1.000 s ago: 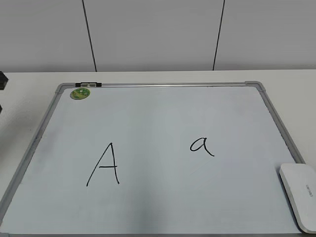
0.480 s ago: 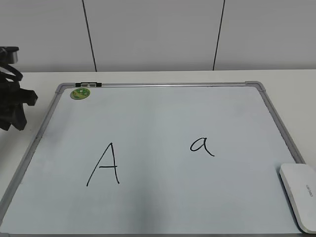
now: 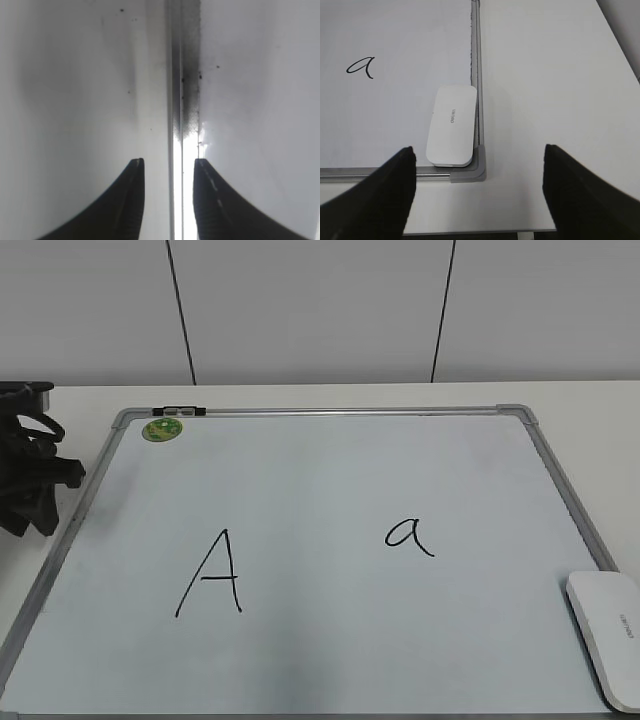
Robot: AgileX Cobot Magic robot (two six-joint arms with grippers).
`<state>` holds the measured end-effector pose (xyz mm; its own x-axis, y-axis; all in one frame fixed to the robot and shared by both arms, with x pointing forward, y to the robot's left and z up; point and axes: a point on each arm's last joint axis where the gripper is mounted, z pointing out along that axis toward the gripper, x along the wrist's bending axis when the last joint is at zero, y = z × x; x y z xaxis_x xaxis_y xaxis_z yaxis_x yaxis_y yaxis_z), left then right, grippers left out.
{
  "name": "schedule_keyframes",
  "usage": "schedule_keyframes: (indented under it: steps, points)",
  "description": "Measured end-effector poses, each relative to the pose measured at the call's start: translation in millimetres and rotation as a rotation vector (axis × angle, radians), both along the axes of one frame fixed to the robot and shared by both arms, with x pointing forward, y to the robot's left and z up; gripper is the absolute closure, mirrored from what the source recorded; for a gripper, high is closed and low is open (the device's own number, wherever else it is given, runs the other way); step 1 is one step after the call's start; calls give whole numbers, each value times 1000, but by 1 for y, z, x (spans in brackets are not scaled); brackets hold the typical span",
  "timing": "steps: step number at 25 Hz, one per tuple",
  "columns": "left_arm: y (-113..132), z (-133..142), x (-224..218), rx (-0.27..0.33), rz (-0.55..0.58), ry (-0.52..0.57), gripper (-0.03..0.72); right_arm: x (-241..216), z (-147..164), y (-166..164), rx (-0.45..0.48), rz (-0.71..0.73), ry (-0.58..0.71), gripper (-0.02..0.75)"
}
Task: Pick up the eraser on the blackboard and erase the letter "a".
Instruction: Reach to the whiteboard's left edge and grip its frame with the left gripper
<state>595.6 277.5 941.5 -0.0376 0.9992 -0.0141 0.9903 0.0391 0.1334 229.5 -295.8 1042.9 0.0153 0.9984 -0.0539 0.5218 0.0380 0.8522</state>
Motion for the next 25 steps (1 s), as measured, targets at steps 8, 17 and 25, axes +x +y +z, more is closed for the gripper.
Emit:
schedule_keyframes:
  steps: [8,17,25]
  points:
    - [3,-16,22,0,12,-1,445,0,0,0,0,0,0,151]
    - [2,-37,30,-4,18,34,446,0,0,0,0,0,0,151]
    - [1,-38,31,-11,22,42,519,0,0,0,0,0,0,151]
